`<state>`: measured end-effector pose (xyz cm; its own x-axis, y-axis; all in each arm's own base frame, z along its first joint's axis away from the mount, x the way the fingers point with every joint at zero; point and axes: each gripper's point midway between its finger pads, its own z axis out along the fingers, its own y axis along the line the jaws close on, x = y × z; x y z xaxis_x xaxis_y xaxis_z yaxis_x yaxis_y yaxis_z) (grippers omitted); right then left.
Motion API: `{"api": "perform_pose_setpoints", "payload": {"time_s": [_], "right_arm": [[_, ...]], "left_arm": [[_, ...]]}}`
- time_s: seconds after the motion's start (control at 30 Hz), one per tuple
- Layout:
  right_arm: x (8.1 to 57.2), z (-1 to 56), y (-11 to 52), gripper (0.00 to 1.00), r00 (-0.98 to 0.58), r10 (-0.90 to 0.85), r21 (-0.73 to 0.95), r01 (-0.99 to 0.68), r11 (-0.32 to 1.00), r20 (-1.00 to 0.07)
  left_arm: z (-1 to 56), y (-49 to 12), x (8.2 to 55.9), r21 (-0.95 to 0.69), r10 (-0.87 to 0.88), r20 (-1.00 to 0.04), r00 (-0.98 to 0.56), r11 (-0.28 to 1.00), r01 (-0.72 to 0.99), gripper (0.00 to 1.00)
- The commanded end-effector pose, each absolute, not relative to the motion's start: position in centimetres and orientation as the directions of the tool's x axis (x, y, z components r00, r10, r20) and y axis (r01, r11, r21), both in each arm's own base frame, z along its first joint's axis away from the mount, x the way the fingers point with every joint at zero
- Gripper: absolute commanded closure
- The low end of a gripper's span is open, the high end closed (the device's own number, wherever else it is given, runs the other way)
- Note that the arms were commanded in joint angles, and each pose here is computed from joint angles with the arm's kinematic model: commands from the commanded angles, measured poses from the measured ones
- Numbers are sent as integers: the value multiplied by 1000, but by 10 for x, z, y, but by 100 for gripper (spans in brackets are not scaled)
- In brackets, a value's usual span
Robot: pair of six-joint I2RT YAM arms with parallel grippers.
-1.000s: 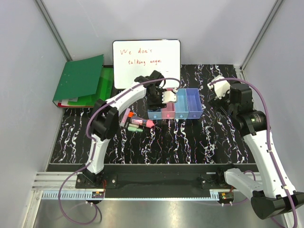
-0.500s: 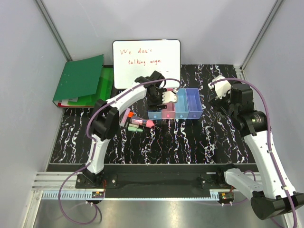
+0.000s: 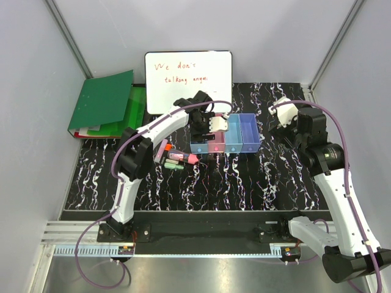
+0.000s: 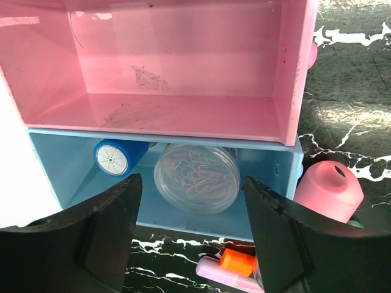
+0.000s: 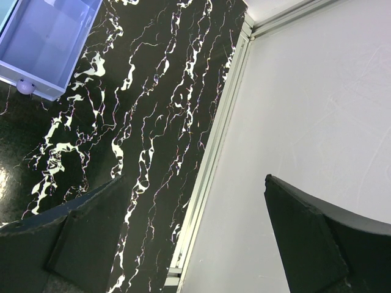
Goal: Sort the stationery into containers
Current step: Place the stationery in the storage box, then pick up the stationery from the center of the board.
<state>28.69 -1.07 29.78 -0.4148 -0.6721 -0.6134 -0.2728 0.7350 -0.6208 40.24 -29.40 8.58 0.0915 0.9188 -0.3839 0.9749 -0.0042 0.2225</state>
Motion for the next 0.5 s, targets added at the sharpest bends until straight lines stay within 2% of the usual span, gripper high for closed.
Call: {"api": "perform_pose_setpoints", "payload": {"time_s": [0.0, 0.13, 0.33, 0.37, 0.4, 0.43, 0.47], "right_arm": [[288, 318, -12, 1, -379, -656, -622, -227, 749, -653], [288, 322, -12, 1, -373, -656, -624, -221, 749, -656], [288, 331, -11, 0, -354, -652, -622, -210, 754, -670], [288, 332, -10, 1, -352, -648, -619, -208, 758, -675], [288, 335, -10, 1, -347, -648, -619, -206, 758, -678], [288, 337, -10, 1, -342, -644, -616, -203, 761, -684], [288, 337, -9, 1, -343, -643, -614, -204, 762, -684]], "left_arm": [[151, -308, 416, 334, 874, -474, 108, 65, 941, 26], [192, -303, 417, 386, 854, -513, 86, 140, 912, 26], [216, -274, 417, 397, 832, -545, -100, 361, 844, 26], [200, -267, 404, 360, 841, -528, -122, 351, 865, 24], [195, -267, 392, 340, 843, -530, -92, 311, 888, 23], [205, -260, 383, 387, 856, -517, -13, 248, 888, 20], [180, -252, 371, 376, 877, -480, 11, 194, 906, 16]]}}
